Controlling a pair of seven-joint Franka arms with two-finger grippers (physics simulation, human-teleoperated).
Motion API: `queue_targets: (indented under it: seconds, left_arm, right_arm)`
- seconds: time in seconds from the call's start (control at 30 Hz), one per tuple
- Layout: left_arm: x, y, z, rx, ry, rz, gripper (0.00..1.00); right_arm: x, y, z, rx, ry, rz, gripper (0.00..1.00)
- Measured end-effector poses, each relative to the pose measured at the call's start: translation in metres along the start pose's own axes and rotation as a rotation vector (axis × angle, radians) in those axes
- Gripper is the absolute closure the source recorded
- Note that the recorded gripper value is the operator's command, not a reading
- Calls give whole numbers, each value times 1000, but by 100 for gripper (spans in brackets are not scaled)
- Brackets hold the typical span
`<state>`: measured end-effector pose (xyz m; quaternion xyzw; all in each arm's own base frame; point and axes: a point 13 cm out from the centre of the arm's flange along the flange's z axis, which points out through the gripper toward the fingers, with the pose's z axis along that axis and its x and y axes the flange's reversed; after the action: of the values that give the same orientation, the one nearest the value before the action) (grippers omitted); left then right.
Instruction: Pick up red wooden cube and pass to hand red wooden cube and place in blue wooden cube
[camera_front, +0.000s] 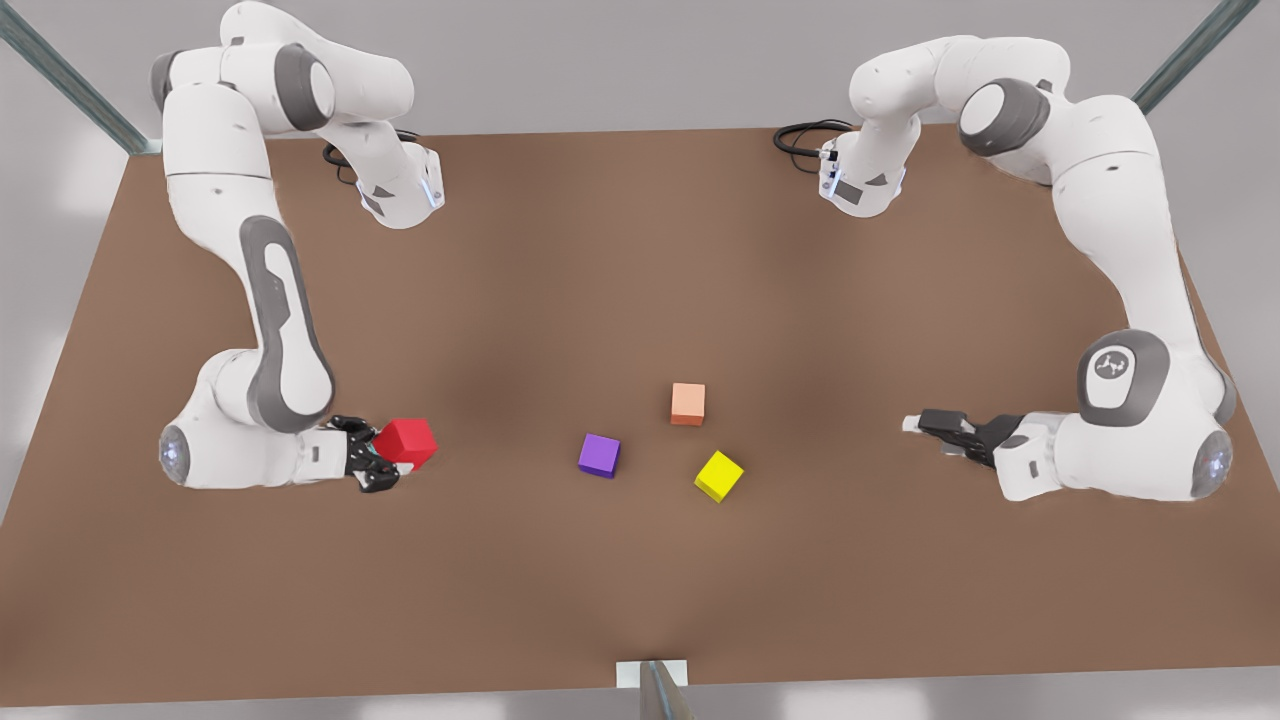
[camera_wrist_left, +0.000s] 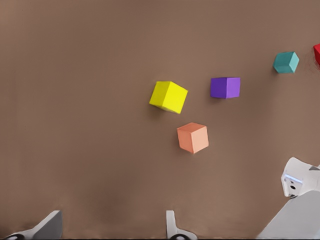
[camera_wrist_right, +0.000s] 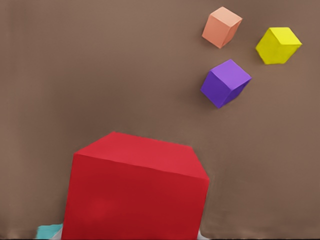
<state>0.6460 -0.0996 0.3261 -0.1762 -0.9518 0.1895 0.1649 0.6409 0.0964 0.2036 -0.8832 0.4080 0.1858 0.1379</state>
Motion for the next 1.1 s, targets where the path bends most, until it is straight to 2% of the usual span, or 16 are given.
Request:
queue_targets:
  seconds: [0.03,0.1,0.17,0.27,0.6,0.93,1.1]
  left_arm:
    - [48,-14,26,-187,116,-47,0]
    - [104,1,35,-328,148,-125,0]
    - [101,22,27,-365,111,-154,0]
    - [69,10,-10,-408,22,-129,0]
    - [67,9,-38,-428,-3,-161,0]
    - [71,19,-39,-417,-5,-195,0]
    - [72,19,-39,-418,-4,-201,0]
  right_arm:
    - [15,14,-6,-67,69,-10,37]
    - [36,35,-14,-168,167,-18,37]
    - [43,52,-13,-236,219,-14,37]
    - [43,72,-4,-282,262,8,37]
    - [49,75,37,-180,379,156,36]
    - [52,64,55,-108,426,256,35]
    - [53,62,54,-85,436,296,29]
